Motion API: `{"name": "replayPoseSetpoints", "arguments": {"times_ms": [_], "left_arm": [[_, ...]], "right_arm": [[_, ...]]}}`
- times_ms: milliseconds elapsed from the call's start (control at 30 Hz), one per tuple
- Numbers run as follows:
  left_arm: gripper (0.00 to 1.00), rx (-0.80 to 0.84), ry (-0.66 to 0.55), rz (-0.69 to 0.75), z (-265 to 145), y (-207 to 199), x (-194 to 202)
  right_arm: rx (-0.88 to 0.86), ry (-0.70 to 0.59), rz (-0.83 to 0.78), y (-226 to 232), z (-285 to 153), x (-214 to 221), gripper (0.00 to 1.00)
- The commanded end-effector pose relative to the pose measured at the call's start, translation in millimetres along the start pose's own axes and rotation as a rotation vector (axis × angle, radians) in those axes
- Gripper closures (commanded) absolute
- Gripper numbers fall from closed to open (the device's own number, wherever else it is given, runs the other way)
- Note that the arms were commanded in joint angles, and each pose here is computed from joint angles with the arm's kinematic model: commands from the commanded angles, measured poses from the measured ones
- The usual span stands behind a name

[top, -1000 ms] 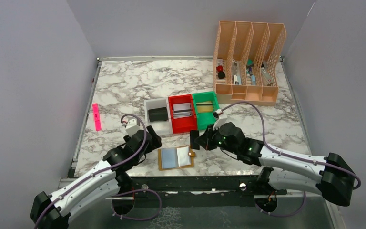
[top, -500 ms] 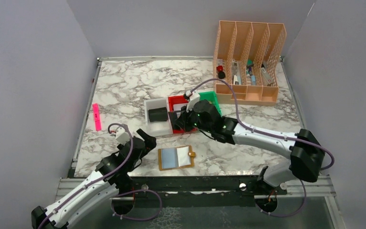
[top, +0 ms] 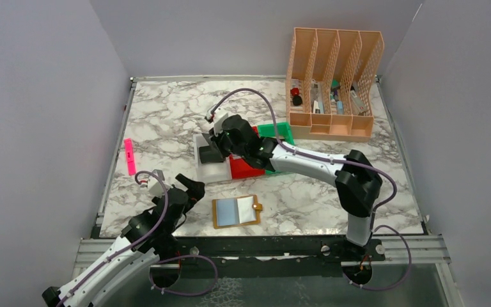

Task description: Take the credit cards out of the card holder

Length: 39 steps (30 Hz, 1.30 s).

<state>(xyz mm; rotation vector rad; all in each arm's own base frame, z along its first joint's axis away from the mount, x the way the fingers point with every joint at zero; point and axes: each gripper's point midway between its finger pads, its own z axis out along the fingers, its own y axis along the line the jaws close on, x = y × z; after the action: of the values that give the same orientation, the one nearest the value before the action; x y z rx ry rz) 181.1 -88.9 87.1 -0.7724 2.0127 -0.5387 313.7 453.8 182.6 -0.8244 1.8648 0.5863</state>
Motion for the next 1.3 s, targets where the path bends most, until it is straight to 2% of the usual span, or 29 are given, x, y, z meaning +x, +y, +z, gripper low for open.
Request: {"name": "replayPoseSetpoints", "arguments": {"times_ms": [0, 167, 300, 433, 733, 933, 1267], "left_arm": [[0.01, -0.001, -0.041, -0.017, 0.1, 2.3, -7.5], [0.01, 0.006, -0.057, -0.018, -0.9, 0.7, -11.5], [0.01, 0.015, -0.065, -0.022, -2.2, -0.9, -13.9], [0.01, 0.022, -0.075, -0.029, -3.0, -1.3, -16.0], [0.01, 0.030, -0.086, -0.042, -3.8, -0.5, -17.7], [0.01, 0.036, -0.084, -0.047, -4.3, -1.1, -17.6], [0.01, 0.043, -0.072, -0.050, -4.5, -0.7, -14.5]], "right_arm": [[0.052, 0.056, -0.151, -11.5, 22.1, 12.6, 0.99], [0.106, 0.116, -0.327, -19.9, 51.1, 33.8, 0.98], [0.226, 0.140, -0.480, -38.0, 64.6, 44.9, 0.98], [0.271, 0.149, -0.551, -45.8, 71.7, 48.7, 0.98], [0.162, 0.220, -0.613, -30.5, 77.6, 74.6, 0.91], [0.122, 0.249, -0.622, -25.4, 79.2, 85.0, 0.80], [0.091, 0.248, -0.573, -18.8, 72.8, 84.9, 0.77]]}}
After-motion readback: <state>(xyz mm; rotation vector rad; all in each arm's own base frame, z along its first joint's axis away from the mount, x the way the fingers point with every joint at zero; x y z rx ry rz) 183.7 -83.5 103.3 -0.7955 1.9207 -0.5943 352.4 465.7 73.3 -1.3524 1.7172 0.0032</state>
